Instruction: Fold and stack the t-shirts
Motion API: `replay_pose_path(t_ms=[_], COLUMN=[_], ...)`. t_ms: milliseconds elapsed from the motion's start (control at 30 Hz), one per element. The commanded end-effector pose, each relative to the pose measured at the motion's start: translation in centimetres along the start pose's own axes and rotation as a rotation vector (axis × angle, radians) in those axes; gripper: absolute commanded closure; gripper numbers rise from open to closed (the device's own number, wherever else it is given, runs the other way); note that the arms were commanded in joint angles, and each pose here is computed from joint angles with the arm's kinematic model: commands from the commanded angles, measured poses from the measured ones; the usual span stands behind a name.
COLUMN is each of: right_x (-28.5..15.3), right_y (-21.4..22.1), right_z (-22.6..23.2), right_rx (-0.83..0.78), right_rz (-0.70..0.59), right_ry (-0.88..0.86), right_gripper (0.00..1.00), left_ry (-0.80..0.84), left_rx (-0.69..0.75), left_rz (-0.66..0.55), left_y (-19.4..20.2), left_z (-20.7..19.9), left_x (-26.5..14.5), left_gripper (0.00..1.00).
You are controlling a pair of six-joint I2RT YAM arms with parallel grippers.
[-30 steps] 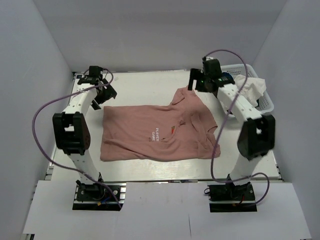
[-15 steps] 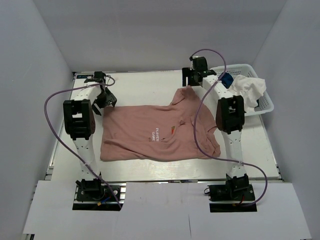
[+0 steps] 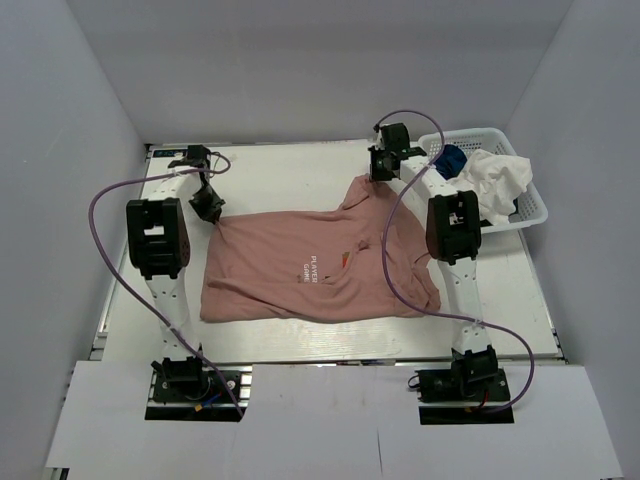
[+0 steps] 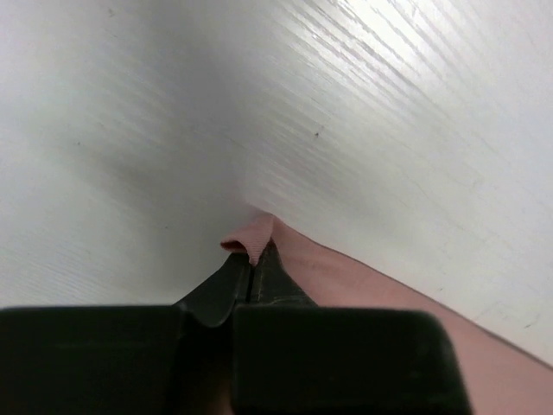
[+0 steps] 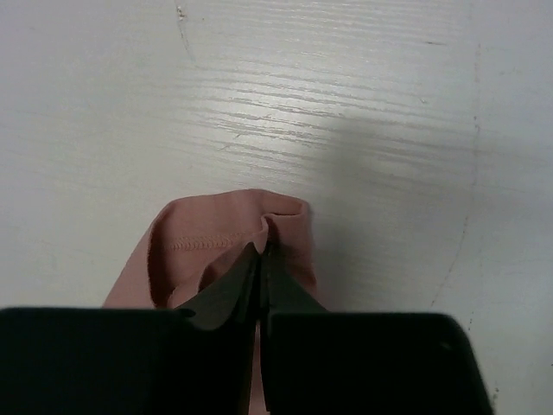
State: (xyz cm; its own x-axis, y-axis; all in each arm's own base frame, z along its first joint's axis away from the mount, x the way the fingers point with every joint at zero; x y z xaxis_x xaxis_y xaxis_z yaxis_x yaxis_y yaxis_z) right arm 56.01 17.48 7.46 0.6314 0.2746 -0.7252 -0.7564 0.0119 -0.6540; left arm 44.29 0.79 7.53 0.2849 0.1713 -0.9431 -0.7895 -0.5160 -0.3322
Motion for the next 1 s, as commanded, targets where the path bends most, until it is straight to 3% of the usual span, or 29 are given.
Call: replay_pose_path(t_ms=[0,167,200,267,300,433,500,533,600,633,700,933,967], right_x=[-1.1,-5.7,-8.7,-9.3,-12.1,-16.4,-17.5,-20.6,-20.3,-23.3,-23.1,-28.2,-29.3], right_y=[-0.7,-4.5,-6.7,-5.9,-6.4,-5.3,-2.7,-3.5,0.1,-0.5,2.9,8.3,8.6], right_z=[0.3,1.4,1.7,1.5,1.9,1.7,1.5,2.3,1.6,2.0,0.6,-1.0,-0.7], right_rx=[0.013,-0.04,-0.04,-0.052,-0.061,-0.105,-0.126,-0.133,-0.119,-0.12,-0.094,-0.072,-0.069], right_rz=[-0.031,-0.169,-0.245,-0.249,-0.283,-0.308,-0.294,-0.353,-0.288,-0.351,-0.293,-0.295,-0.316], right_ry=[-0.019,-0.015,0.007,0.008,0.004,0.01,-0.014,-0.054,-0.048,-0.052,0.012,0.084,0.064], right_gripper=[1.0,1.0,1.0,1.0,1.0,1.0,1.0,1.0,1.0,1.0,1.0,1.0,1.0], left_ry=[0.045,0.088,0.097,0.099,0.107,0.119,0.141,0.155,0.166,0.167,0.185,0.188,0.206], left_rx=[0.034,0.098,0.106,0.11,0.116,0.125,0.137,0.136,0.132,0.136,0.139,0.128,0.122], left_rz=[-0.001,-0.068,-0.086,-0.114,-0.132,-0.189,-0.194,-0.203,-0.226,-0.206,-0.234,-0.19,-0.226], left_y=[0.5,-0.9,-1.3,-1.7,-1.8,-1.8,-1.1,-0.9,-0.2,0.7,1.2,5.2,5.2], left_z=[-0.1,-0.9,-0.9,-0.8,-0.6,0.1,0.4,0.5,1.1,1.5,1.7,3.8,4.0], left_x=[-1.0,-3.0,-3.6,-4.7,-5.6,-8.2,-8.7,-9.2,-10.3,-10.1,-11.4,-11.7,-12.5], left_gripper=[1.0,1.0,1.0,1.0,1.0,1.0,1.0,1.0,1.0,1.0,1.0,1.0,1.0])
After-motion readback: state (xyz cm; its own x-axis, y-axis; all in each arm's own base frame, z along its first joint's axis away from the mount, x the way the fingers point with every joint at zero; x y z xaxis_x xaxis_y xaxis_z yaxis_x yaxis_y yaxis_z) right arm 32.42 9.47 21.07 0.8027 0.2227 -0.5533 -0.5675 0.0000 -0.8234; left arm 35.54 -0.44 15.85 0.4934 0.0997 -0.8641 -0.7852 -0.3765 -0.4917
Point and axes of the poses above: each gripper's point midway between its finger pads, its own x axis out along the fingers, its own z axis along the line the jaws close on, y = z × x, the point moved 6 cm from there along -x, back along the fingers, and after that the axes turned 5 degrees about x, right-handed, at the moved point
